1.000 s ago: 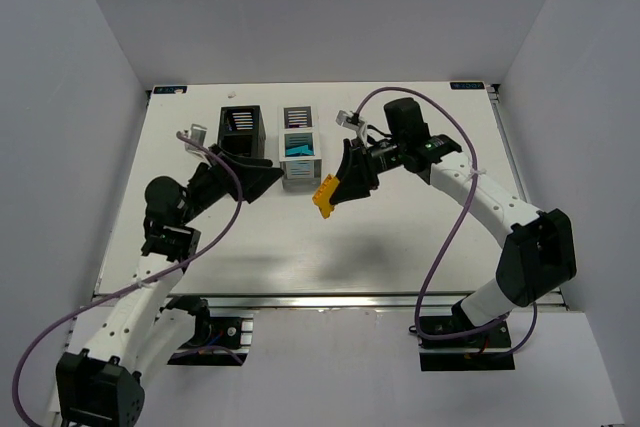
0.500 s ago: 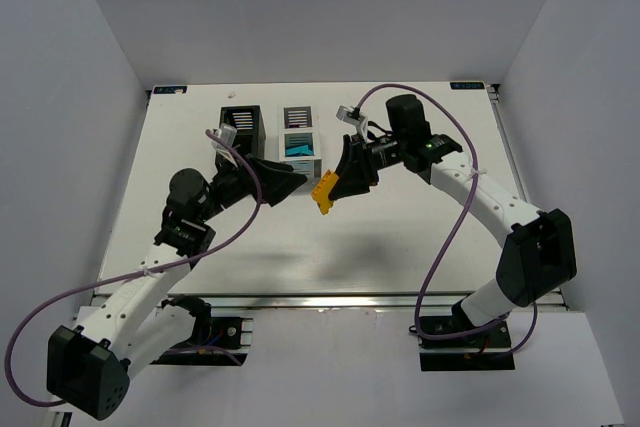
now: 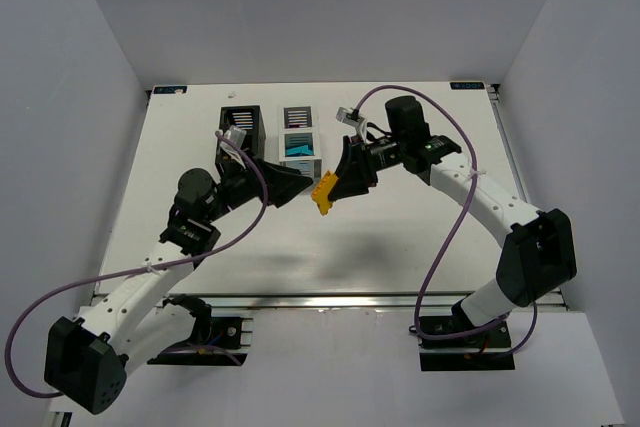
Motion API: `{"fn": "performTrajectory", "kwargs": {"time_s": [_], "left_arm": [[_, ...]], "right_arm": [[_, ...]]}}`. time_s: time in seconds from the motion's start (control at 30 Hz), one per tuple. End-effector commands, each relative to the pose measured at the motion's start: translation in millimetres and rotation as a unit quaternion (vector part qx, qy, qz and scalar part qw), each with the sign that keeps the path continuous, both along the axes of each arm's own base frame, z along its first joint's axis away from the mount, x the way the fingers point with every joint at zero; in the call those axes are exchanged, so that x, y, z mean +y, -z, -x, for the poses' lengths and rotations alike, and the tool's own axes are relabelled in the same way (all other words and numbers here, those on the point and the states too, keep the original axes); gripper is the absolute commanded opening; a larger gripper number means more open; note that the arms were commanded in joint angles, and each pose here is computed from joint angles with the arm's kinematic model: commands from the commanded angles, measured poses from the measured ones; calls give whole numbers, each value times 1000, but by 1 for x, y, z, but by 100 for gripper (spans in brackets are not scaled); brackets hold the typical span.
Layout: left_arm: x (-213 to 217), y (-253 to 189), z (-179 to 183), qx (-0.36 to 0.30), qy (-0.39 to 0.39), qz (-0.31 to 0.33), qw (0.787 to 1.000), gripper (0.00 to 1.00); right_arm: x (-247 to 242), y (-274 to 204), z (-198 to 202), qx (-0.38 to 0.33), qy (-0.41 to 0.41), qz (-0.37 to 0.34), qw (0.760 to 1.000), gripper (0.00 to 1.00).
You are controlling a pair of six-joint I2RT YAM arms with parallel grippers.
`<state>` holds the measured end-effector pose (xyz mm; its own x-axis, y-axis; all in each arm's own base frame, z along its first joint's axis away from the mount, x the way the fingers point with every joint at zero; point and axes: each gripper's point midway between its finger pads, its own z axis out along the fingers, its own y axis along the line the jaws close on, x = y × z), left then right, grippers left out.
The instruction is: Sort the legos into containers by color
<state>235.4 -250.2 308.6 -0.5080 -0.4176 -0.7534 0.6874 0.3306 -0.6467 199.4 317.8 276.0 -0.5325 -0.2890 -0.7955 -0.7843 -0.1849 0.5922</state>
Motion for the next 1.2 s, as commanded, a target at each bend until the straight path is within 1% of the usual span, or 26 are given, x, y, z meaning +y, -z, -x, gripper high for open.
{"fn": "performTrajectory", "kwargs": {"time_s": [0.0, 0.27, 0.63, 0.87, 1.0, 1.17], "left_arm": [[-3, -8, 1, -9, 0, 6, 1000, 82], [-21, 2, 7, -9, 32, -20, 999, 82], [-25, 4, 17, -19, 57, -17, 998, 81], [-26, 5, 21, -18, 66, -11, 998, 77], [-28, 7, 21, -14, 73, -11, 997, 69], [-30, 10, 22, -7, 81, -13, 997, 67]], "right_arm": [[0, -12, 5, -21, -7, -14, 1000, 3], [3, -10, 12, -17, -15, -13, 1000, 3], [2, -19, 16, 2, -34, -26, 999, 3], [3, -20, 16, 5, -37, -28, 999, 3], [4, -19, 15, 6, -33, -26, 999, 3], [4, -20, 13, 5, -31, -27, 999, 2]]}}
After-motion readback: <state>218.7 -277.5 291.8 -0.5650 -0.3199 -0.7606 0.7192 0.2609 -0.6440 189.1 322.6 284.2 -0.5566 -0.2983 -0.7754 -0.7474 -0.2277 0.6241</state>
